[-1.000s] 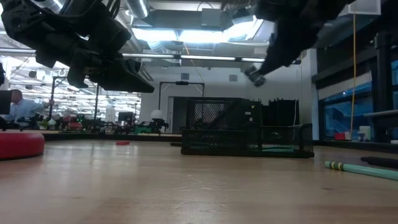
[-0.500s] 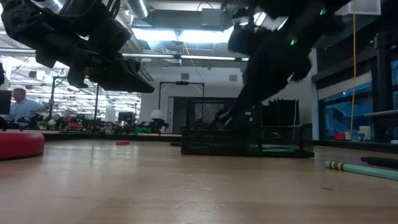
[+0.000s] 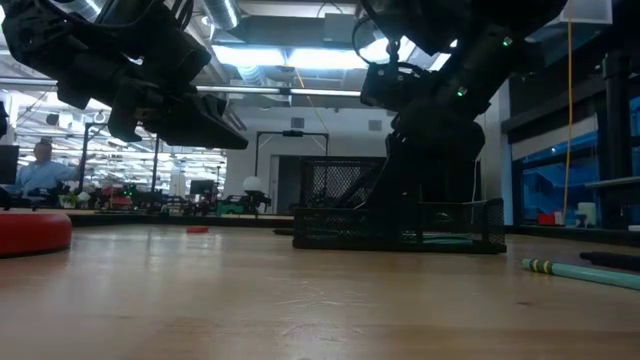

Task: Pick and place office supplies into organizer
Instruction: Put the top black binder clip into the black desk organizer

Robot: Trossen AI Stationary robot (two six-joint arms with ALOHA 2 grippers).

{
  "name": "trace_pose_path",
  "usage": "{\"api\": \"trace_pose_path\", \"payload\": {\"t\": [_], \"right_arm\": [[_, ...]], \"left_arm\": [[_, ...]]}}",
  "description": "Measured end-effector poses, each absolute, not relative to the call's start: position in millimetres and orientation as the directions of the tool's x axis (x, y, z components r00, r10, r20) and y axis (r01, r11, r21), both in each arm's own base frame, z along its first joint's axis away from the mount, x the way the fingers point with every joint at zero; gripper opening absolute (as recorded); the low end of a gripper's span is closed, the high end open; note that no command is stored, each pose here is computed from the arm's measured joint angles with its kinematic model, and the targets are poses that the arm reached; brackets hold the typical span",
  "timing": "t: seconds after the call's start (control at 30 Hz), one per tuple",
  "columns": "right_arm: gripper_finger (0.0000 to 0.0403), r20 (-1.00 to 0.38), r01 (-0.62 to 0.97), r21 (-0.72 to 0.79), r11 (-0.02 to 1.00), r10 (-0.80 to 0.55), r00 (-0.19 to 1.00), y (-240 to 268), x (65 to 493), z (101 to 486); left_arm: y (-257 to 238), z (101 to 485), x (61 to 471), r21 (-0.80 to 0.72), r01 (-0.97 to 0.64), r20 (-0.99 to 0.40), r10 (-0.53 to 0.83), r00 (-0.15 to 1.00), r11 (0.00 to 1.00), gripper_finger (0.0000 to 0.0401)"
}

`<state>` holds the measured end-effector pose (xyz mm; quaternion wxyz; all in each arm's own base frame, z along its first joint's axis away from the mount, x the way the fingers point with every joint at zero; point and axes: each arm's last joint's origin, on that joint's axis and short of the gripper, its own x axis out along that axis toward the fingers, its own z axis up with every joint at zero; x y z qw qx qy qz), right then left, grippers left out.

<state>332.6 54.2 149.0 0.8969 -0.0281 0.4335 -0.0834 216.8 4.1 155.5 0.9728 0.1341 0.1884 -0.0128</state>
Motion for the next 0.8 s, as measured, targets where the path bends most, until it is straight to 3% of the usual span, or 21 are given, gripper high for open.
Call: {"api": "trace_pose_path", "payload": {"t": [0.2, 0.8], "right_arm": [[0.0032, -0.774, 0.125, -0.123, 0.985, -0.174, 0.609, 54.2, 332.4, 149.0], [0.0031, -0.775, 0.124, -0.123, 0.985, -0.173, 0.608, 54.2, 332.3, 149.0]], "left_arm": [[4.1, 155.4, 216.8, 0.256, 0.076, -0.37, 0.026, 0.929, 0.964, 0.0006], [4.2, 155.4, 216.8, 0.256, 0.075, -0.37, 0.026, 0.929, 0.964, 0.0006]]}}
